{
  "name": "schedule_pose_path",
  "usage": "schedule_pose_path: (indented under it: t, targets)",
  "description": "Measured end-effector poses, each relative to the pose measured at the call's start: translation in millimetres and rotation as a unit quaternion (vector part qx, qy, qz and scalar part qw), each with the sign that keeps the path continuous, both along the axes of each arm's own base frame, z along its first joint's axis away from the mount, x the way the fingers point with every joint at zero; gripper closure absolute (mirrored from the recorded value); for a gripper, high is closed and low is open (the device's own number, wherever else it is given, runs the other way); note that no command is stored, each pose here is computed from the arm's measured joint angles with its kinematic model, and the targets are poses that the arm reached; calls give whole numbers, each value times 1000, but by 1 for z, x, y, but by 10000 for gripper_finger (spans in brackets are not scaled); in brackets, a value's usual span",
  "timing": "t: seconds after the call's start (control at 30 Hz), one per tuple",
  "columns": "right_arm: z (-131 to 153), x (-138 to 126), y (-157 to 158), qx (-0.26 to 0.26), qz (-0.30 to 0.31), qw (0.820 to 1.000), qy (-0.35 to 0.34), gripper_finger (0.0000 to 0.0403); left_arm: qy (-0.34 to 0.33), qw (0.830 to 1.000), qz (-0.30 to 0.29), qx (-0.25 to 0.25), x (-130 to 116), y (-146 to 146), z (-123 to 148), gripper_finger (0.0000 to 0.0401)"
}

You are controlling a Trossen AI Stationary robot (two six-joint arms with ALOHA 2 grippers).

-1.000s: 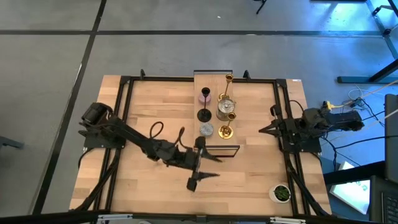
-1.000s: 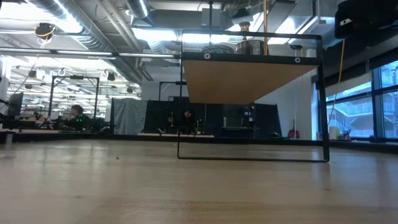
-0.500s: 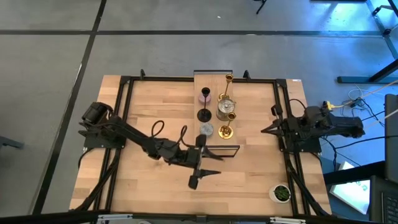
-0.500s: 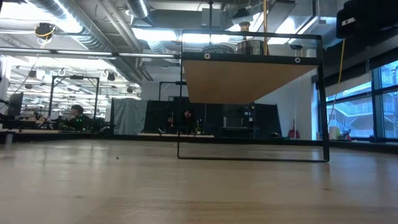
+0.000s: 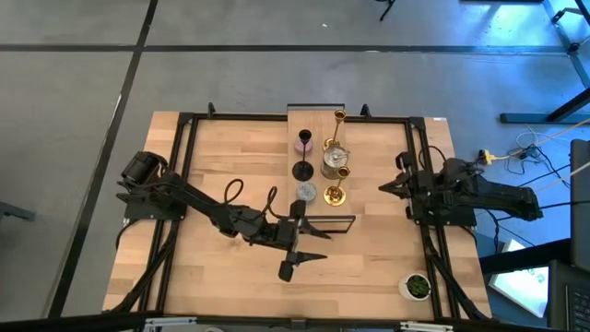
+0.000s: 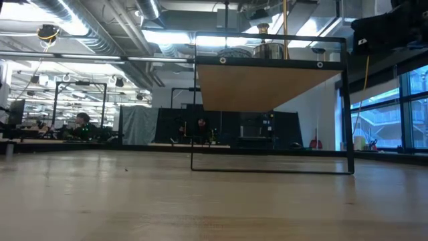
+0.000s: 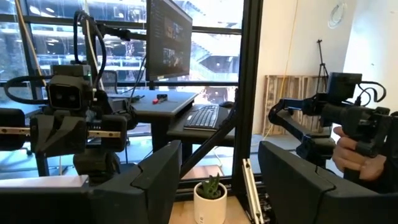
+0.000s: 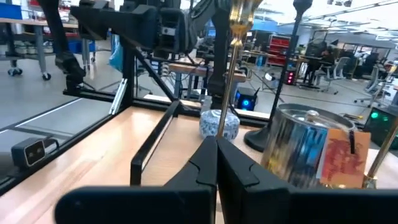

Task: Pick & Place candle stick holders
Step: Return to Home Position

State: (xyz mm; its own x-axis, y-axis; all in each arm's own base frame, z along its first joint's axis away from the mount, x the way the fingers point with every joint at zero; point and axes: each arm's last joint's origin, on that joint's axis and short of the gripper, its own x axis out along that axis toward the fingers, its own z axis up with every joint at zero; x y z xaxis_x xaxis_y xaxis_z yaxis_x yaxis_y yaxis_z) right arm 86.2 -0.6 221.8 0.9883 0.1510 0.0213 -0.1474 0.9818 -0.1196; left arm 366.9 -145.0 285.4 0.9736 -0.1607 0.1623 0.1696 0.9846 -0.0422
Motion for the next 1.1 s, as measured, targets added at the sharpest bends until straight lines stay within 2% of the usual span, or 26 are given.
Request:
schedule_pose_path:
  t: [0.27, 0.4, 0.53, 0.9, 1.1]
  targets:
    - [-17, 7, -5, 14, -21, 1000, -17, 402, 0, 1000, 0, 0, 0, 0, 0, 191]
    - [-23, 10, -8, 33, -52, 998, -28, 402, 1, 1000, -2, -4, 0, -1, 0, 191]
    - [-26, 10, -9, 28, -65, 997, -27, 402, 1, 1000, -5, -4, -2, -4, 0, 191]
    - [-30, 11, -9, 19, -63, 998, -16, 402, 1, 1000, 0, -1, -2, -5, 0, 192]
    - [-47, 14, -9, 19, -64, 998, -14, 402, 1, 1000, 0, -1, -2, -5, 0, 189]
